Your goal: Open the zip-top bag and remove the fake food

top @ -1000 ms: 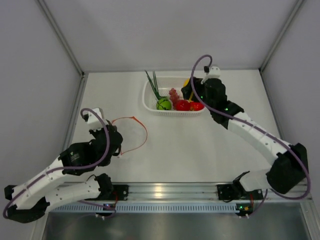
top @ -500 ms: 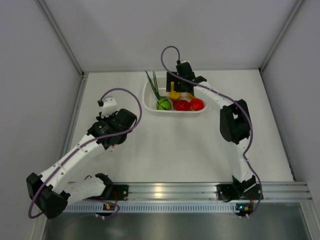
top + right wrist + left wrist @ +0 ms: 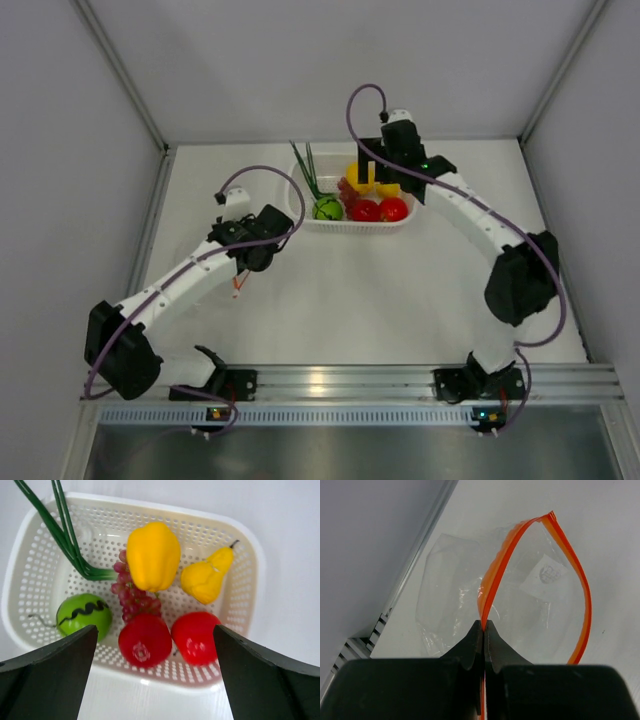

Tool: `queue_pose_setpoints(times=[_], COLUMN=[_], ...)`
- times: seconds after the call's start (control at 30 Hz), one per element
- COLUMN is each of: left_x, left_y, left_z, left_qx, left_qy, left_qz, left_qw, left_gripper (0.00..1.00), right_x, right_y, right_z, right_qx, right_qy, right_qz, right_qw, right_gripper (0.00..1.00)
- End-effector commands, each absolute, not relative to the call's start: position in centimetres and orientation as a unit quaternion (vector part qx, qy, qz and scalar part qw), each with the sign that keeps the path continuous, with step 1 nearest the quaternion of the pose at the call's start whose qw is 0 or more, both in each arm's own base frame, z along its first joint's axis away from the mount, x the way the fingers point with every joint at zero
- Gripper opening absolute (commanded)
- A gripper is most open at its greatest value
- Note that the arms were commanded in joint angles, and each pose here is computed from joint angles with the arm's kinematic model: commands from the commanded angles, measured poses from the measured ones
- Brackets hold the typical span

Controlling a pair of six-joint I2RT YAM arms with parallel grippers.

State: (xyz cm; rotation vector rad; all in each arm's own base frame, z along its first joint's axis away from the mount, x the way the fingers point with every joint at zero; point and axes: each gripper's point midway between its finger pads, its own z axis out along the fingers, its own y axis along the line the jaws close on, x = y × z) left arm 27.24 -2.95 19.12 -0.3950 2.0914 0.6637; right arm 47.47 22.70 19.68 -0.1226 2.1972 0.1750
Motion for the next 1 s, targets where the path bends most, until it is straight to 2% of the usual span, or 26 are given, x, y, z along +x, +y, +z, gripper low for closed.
queue_pose_setpoints(times=[0.0,0.03,0.1,0.13,0.2,0.23,0.3,0.4,0.67,0.7,0.73,0.97], left_x=[28.4,28.4,28.6,28.5,28.4,28.1,27.9,27.5,25.6,25.3,24.9,21.6], left_y=[-4.5,-5.1,-6.2,-7.3,-8.6,-9.8,-10.8,-11.7,-11.0,-10.9,-10.8,-7.4], left_z=[19.5,19.4,19.2,19.0,19.0,19.2,19.4,19.4,22.9,23.5,23.9,28.0], left_qx=[-0.180,-0.175,-0.167,-0.154,-0.143,-0.132,-0.122,-0.108,-0.127,-0.130,-0.130,-0.114], left_qy=[0.842,0.844,0.847,0.851,0.855,0.858,0.860,0.867,0.865,0.863,0.862,0.838], left_qz=[0.241,0.236,0.231,0.221,0.207,0.194,0.181,0.165,0.081,0.068,0.057,-0.008], left_qw=[0.448,0.448,0.449,0.451,0.453,0.458,0.461,0.457,0.479,0.483,0.486,0.533], left_gripper=[0.00,0.00,0.03,0.12,0.23,0.31,0.38,0.55,0.74,0.81,0.98,0.99], right_x=[43.9,42.6,40.3,39.1,36.6,35.8,33.6,31.0,25.4,24.6,24.1,20.7], right_y=[19.3,18.9,17.5,17.0,15.7,15.1,13.8,12.7,8.9,8.4,8.1,5.5], right_z=[28.6,26.8,28.7,27.1,26.9,26.9,26.8,27.3,29.4,30.0,29.9,30.8], right_qx=[-0.044,-0.050,-0.041,-0.045,-0.039,-0.036,-0.026,-0.025,-0.014,-0.013,-0.011,-0.013], right_qy=[0.840,0.849,0.836,0.844,0.846,0.846,0.845,0.839,0.826,0.819,0.818,0.792], right_qz=[0.095,0.099,0.108,0.104,0.105,0.101,0.100,0.108,0.093,0.097,0.096,0.084], right_qw=[0.532,0.517,0.536,0.524,0.522,0.523,0.525,0.533,0.555,0.565,0.566,0.605], right_gripper=[0.99,0.99,0.99,0.99,0.99,0.99,0.99,0.99,1.00,0.99,0.99,0.99])
